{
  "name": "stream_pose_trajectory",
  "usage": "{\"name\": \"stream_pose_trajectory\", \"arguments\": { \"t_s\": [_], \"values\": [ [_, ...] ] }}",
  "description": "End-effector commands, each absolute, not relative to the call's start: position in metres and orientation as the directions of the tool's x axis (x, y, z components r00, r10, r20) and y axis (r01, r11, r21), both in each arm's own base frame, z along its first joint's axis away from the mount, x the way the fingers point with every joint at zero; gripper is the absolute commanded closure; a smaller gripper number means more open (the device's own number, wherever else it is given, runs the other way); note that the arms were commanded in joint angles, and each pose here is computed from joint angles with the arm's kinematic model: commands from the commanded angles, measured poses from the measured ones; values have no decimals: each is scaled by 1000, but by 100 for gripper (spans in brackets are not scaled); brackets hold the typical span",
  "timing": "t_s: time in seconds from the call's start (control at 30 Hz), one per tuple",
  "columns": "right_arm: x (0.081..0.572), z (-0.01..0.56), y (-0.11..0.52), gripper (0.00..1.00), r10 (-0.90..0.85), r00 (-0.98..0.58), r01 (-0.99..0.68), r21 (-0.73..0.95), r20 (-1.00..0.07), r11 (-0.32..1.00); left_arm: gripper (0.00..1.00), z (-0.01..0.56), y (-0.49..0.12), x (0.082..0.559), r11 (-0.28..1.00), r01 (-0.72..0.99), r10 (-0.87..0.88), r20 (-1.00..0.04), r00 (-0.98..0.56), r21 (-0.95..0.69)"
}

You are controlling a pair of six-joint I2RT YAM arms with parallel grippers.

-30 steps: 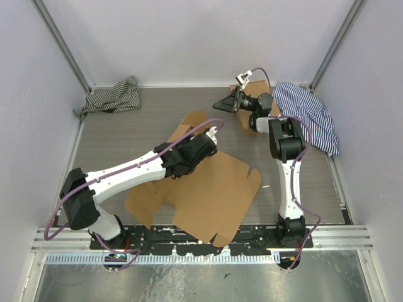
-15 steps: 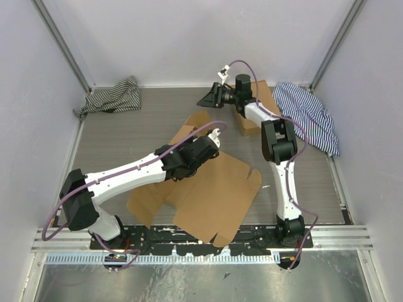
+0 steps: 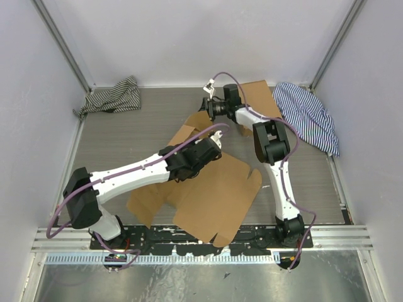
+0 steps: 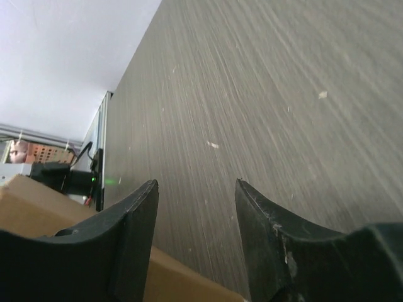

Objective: Fold the paper box

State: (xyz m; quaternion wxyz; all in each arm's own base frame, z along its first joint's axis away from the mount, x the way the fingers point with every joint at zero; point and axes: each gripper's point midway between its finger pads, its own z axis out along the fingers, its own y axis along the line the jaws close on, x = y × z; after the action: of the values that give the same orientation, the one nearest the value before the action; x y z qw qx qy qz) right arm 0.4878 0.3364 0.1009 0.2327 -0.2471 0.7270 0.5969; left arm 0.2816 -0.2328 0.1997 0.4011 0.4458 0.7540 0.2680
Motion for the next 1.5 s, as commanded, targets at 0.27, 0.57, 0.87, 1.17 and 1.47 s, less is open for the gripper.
{"name": "stream_pose_trajectory", "arguments": {
  "t_s": [0.27,0.57,0.87,1.17,1.47],
  "values": [
    [446,126,306,44,-105,-722,-691,709,-683,141,100,194,-243,277,459,495,888,-362,-284,738],
    [433,125,285,43,-120,-705,-701,662,-699,266,100,191,-245,276,461,507,887,-356,-294,728],
    [419,134,265,43,-116,-689,-715,646,-715,266,100,194,-243,274,479,502,877,-368,-309,720],
    [392,142,259,41,-137,-641,-767,621,-755,164,100,194,-250,273,505,514,863,-402,-306,693],
    [388,161,277,40,-143,-555,-831,541,-819,126,100,197,-252,272,520,519,854,-423,-302,679]
  ]
}}
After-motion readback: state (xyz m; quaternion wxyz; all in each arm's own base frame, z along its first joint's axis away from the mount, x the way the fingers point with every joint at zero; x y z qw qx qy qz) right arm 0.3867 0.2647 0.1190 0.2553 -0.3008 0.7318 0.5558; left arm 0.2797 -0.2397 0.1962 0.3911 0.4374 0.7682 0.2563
